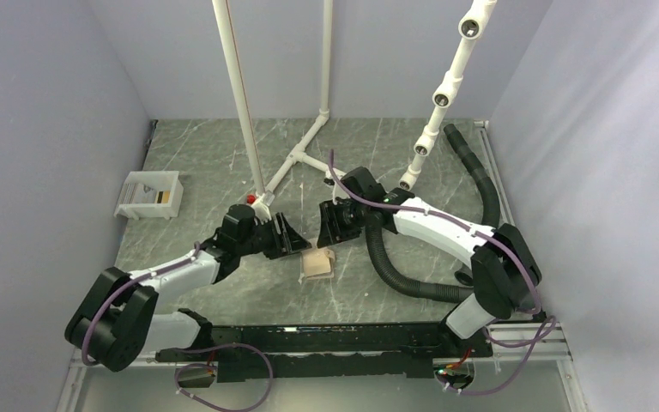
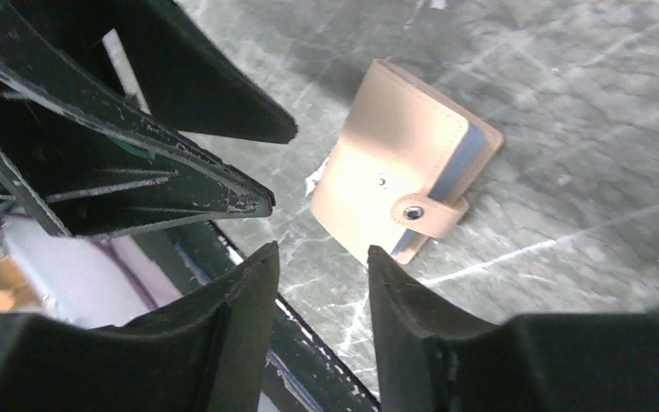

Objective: Put the credit cards into the card holder
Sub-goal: Close the card holder at the center of the board.

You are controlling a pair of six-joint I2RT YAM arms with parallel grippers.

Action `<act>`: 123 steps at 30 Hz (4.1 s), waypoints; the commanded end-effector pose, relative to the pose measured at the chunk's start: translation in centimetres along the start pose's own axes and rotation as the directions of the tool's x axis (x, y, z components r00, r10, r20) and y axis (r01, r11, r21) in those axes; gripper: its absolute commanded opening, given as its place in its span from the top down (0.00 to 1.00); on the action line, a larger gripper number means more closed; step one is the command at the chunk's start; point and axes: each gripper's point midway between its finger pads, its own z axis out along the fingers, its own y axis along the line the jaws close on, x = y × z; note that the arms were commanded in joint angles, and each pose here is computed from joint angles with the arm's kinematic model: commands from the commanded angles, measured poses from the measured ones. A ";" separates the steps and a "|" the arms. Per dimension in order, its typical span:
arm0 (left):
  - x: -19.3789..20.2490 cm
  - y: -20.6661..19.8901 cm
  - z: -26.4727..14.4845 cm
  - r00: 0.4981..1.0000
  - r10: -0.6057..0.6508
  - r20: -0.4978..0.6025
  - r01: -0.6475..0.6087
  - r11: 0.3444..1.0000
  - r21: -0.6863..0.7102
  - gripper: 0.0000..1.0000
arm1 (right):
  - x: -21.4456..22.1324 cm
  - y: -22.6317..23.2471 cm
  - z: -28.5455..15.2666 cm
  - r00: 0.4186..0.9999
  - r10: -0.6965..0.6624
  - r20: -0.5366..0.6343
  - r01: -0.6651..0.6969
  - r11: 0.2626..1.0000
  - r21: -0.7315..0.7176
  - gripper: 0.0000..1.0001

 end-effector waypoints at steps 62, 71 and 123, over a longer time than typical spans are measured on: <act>5.6 9.7 3.4 0.990 -0.071 -0.120 0.008 0.887 -0.462 0.62 | 0.4 -6.3 0.0 0.997 0.068 0.030 -0.073 0.820 0.568 0.84; 5.6 9.6 3.4 0.990 -0.069 -0.123 0.005 0.890 -0.455 0.62 | 0.5 -6.0 -0.3 0.997 0.066 0.031 -0.072 0.826 0.560 0.87; 5.5 8.8 3.4 0.991 -0.061 -0.117 0.006 0.907 -0.422 0.64 | 1.7 -7.2 0.8 0.997 0.075 -0.021 -0.050 0.828 0.559 0.89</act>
